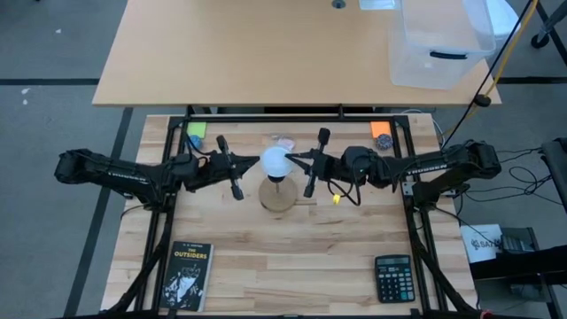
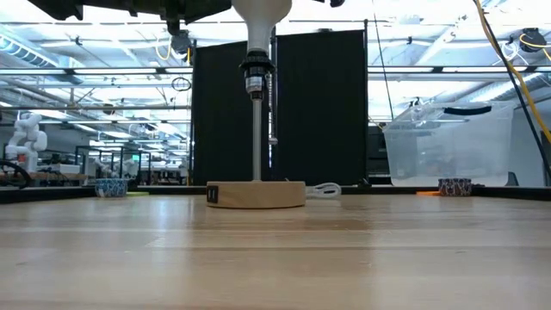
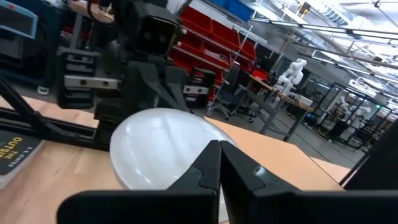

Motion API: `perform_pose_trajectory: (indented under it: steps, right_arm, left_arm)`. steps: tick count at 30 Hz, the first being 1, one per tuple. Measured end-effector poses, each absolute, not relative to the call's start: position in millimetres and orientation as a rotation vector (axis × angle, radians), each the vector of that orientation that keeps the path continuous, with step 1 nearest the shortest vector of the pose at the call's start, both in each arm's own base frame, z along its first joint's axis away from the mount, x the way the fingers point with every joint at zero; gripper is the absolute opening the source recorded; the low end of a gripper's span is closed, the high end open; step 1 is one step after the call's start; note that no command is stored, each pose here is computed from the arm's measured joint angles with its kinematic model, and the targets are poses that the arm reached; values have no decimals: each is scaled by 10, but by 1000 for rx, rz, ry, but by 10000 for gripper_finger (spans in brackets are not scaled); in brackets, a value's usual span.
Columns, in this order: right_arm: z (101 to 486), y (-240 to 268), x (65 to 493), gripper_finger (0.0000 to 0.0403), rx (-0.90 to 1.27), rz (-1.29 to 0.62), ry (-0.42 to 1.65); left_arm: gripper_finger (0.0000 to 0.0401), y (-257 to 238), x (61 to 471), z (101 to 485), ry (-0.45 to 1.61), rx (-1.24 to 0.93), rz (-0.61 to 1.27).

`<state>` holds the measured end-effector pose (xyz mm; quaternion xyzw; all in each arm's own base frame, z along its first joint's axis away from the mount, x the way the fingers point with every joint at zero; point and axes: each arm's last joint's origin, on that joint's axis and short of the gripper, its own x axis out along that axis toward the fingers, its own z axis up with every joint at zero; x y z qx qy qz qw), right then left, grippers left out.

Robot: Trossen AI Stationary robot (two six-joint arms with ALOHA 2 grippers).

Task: Screw lightbulb
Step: Insert the lightbulb on the lamp

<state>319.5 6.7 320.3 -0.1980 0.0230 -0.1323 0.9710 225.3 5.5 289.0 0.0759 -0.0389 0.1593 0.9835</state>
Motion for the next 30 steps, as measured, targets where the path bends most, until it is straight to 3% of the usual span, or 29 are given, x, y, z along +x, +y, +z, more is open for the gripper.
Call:
perform_pose_trajectory:
  steps: [30]
  right_arm:
    - [3319,243,3123,0,-584,-313,-4]
  left_arm:
    - [1,145,2251,2873,-65,117,356]
